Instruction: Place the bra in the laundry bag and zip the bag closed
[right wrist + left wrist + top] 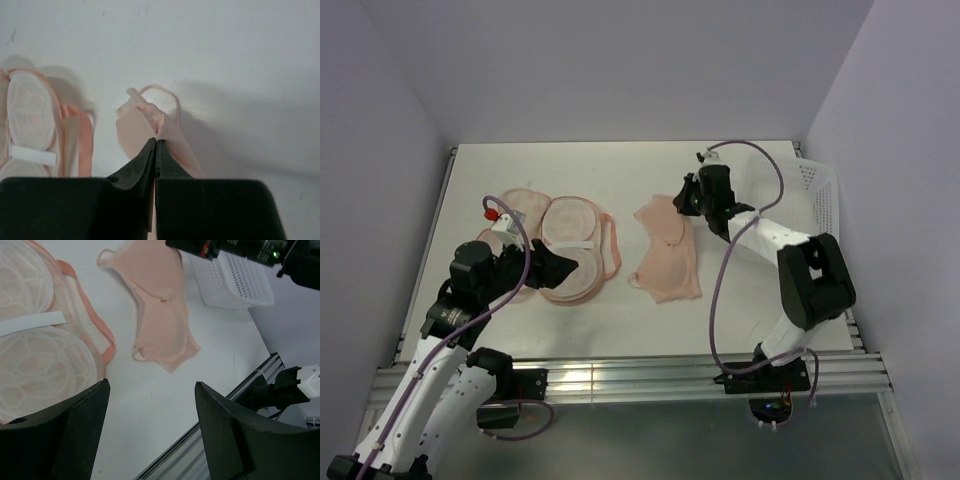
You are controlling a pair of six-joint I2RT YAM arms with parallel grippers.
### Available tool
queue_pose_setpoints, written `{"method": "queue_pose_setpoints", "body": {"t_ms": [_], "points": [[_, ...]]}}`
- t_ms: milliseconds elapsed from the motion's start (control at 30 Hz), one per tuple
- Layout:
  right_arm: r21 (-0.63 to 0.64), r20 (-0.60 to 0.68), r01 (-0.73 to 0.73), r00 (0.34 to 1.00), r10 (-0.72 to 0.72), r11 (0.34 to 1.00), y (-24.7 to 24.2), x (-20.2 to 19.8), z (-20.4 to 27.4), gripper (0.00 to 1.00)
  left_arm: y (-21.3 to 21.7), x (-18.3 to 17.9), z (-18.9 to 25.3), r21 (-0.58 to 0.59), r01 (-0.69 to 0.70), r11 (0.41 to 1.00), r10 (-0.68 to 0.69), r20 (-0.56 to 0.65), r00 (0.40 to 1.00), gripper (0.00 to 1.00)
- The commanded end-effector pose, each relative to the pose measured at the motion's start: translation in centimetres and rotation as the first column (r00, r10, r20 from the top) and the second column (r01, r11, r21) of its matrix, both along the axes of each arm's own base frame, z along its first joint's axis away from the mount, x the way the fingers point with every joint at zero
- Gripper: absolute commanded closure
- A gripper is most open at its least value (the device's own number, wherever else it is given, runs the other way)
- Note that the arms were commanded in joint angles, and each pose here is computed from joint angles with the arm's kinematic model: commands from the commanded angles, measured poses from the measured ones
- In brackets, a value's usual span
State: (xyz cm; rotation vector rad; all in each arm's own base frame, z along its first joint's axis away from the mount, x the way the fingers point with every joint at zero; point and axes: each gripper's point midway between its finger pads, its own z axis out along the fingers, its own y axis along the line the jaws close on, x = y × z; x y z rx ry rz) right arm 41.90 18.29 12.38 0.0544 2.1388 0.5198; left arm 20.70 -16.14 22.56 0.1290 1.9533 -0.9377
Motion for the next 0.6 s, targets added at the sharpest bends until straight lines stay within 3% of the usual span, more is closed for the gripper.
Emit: {"method": "queue_pose_setpoints", "body": {"t_ms": [0, 133, 167, 267, 300, 367, 533, 567], "points": [[0.04, 0.13, -0.016, 0.992, 0.01, 0.999, 0.5, 4.7, 3.8, 1.0, -0.2, 0.4, 1.2, -0.001, 0.009, 1.0, -0.009, 0.031, 0.999, 0.24], [-0.023, 0.098, 0.028, 0.995, -0.025, 0.999, -0.1, 7.0, 2.5, 0.87, -0.1, 0.5, 1.1, -0.004, -0.001, 1.0, 0.002, 0.025, 1.0, 0.24], [-0.037, 0.087, 0.042, 0.995, -0.038, 0.998, -0.4, 7.1, 2.3, 0.75, 0.0, 0.7, 1.2, -0.003, -0.011, 1.0, 0.011, 0.028, 1.0, 0.24], [-0.054, 0.087, 0.077, 0.994, -0.072, 0.996, -1.0, 7.3, 3.0, 0.54, 0.0, 0.8, 1.5, -0.013, -0.021, 1.0, 0.021, 0.032, 0.999, 0.24], [-0.052, 0.099, 0.09, 0.992, -0.084, 0.995, -1.2, 7.3, 3.8, 0.38, -0.1, 1.0, 1.6, -0.014, -0.021, 1.0, 0.022, 0.032, 0.999, 0.24], [-0.058, 0.107, 0.115, 0.988, -0.108, 0.992, -1.7, 7.0, 4.9, 0.24, -0.1, 1.2, 1.5, -0.011, -0.021, 1.0, 0.021, 0.026, 0.999, 0.24], [-0.01, 0.175, 0.095, 0.98, -0.092, 0.995, -1.3, 3.0, 8.4, 0.24, -0.3, 1.5, 1.0, 0.002, -0.016, 1.0, 0.016, 0.007, 1.0, 0.24], [-0.008, 0.195, 0.085, 0.977, -0.082, 0.996, -1.0, 2.2, 8.8, 0.31, -0.2, 1.6, 1.1, 0.004, -0.018, 1.0, 0.018, 0.013, 1.0, 0.24]]}}
